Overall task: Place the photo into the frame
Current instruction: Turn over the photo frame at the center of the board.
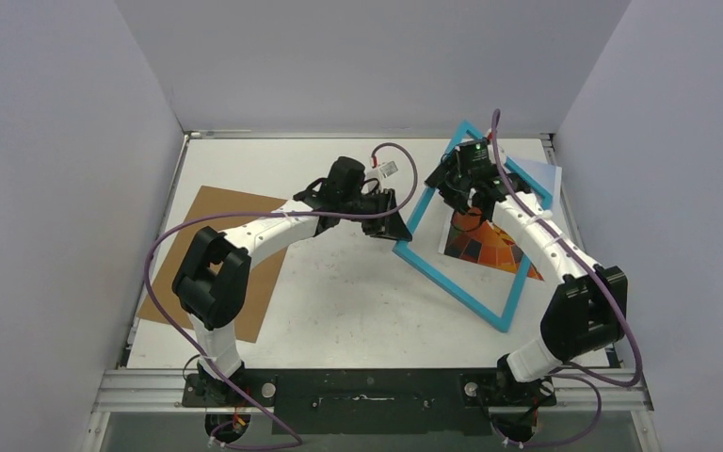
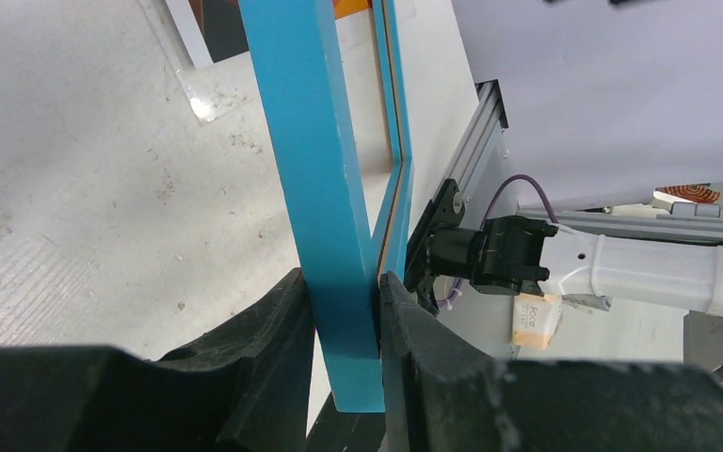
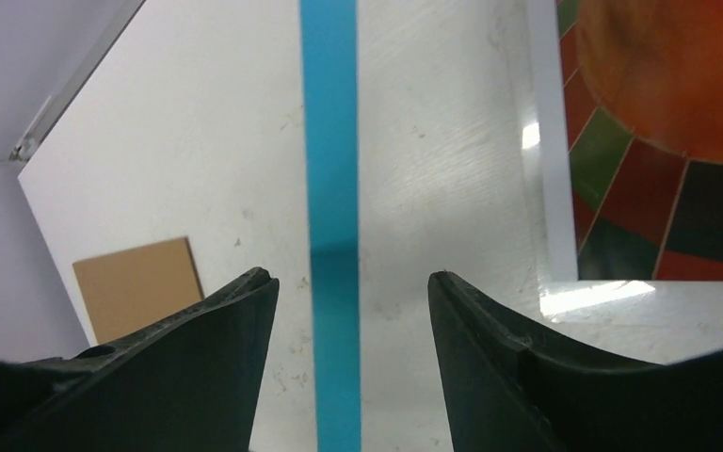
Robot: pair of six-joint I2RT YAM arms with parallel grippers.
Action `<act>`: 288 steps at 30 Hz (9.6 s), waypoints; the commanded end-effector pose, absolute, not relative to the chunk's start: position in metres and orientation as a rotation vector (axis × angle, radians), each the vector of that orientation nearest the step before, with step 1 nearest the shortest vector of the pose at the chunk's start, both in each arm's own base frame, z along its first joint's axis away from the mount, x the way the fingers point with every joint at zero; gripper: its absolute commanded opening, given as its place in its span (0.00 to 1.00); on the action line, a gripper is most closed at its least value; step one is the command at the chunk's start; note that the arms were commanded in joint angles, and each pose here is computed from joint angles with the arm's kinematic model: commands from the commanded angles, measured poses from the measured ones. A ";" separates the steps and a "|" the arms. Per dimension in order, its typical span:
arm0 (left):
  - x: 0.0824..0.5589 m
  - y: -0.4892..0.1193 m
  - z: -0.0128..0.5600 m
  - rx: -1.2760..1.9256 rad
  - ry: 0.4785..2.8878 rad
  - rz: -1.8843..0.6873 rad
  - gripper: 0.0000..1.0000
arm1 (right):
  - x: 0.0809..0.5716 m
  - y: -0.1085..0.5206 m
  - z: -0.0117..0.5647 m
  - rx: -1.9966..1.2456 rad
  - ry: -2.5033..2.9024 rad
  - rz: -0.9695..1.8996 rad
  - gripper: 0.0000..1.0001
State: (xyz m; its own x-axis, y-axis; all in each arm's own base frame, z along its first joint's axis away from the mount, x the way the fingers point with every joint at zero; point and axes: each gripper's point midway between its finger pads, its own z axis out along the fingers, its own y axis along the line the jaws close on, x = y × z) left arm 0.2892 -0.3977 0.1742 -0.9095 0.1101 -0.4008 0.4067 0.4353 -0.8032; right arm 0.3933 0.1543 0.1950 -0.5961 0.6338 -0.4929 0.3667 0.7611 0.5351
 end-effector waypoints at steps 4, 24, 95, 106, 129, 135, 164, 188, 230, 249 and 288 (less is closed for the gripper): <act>0.293 -0.403 0.210 0.592 2.232 -1.401 0.00 | 0.430 0.132 0.184 0.760 2.247 0.484 0.59; 0.287 -0.401 0.214 0.598 2.217 -1.351 0.00 | 0.452 0.161 0.174 0.659 2.298 0.631 0.54; 0.398 -0.277 0.208 0.068 2.195 -1.199 0.90 | 0.296 0.341 0.567 0.160 1.295 2.094 0.00; 0.408 -0.262 0.219 0.052 2.153 -1.299 0.35 | 0.297 0.345 0.560 0.152 1.309 2.133 0.00; 0.420 -0.179 0.199 0.032 2.246 -0.919 0.00 | 0.353 0.265 0.422 0.352 1.803 1.535 0.65; 0.420 -0.165 0.195 0.046 2.288 -0.826 0.00 | 0.359 0.252 0.374 0.307 1.948 1.364 0.69; 0.394 -0.132 0.107 -0.103 2.626 -0.578 0.00 | 0.373 0.241 0.111 0.149 2.443 1.076 0.65; 0.384 -0.122 0.044 -0.182 2.769 -0.477 0.00 | 0.368 0.170 0.047 0.272 2.610 0.669 0.69; 0.361 -0.124 0.184 -0.022 2.501 -0.286 0.88 | 0.319 0.058 0.147 0.374 2.486 0.054 0.73; 0.415 -0.120 0.072 -0.243 2.690 -0.272 0.77 | 0.344 0.183 0.064 -0.137 2.740 0.155 0.64; 0.413 -0.088 0.030 -0.323 2.748 0.168 0.39 | 0.331 0.164 0.087 0.102 2.652 0.346 0.68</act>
